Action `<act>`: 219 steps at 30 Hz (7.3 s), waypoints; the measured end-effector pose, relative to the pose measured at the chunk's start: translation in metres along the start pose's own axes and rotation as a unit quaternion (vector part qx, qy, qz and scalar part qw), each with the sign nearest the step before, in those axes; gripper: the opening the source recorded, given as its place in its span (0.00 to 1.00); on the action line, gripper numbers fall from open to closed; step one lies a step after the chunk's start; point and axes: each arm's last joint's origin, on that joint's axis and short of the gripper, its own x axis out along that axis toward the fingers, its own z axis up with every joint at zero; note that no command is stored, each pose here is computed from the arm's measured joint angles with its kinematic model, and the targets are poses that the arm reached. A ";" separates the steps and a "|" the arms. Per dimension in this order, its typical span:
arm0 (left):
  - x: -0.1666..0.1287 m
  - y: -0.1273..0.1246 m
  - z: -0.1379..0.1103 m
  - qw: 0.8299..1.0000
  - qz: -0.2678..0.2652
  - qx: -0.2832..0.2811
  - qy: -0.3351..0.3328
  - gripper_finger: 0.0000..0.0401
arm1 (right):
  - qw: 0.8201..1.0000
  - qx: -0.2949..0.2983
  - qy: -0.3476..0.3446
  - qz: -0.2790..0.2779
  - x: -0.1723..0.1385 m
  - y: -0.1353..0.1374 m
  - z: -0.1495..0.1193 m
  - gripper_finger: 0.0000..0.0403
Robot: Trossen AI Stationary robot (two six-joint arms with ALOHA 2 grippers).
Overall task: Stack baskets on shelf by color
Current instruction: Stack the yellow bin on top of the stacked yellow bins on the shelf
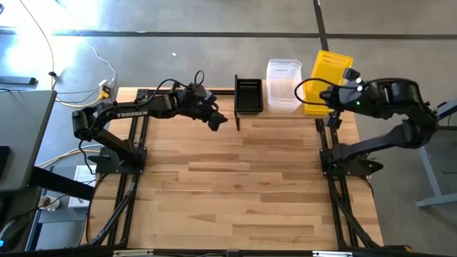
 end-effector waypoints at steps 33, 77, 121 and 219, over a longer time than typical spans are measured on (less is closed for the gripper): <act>0.000 0.001 0.000 1.000 0.010 0.000 -0.006 0.40 | 0.992 0.107 0.058 0.021 0.029 0.007 -0.016 0.00; 0.001 -0.002 -0.001 1.000 0.007 -0.006 -0.003 0.40 | 0.992 -0.028 0.092 -0.076 0.062 0.023 -0.028 0.00; 0.001 -0.002 -0.001 1.000 0.008 -0.007 -0.004 0.40 | 1.000 0.008 0.002 0.014 0.050 -0.011 -0.051 0.00; 0.001 -0.002 -0.001 1.000 0.007 0.019 -0.003 0.40 | 0.974 0.036 0.079 0.207 0.115 -0.049 -0.077 0.00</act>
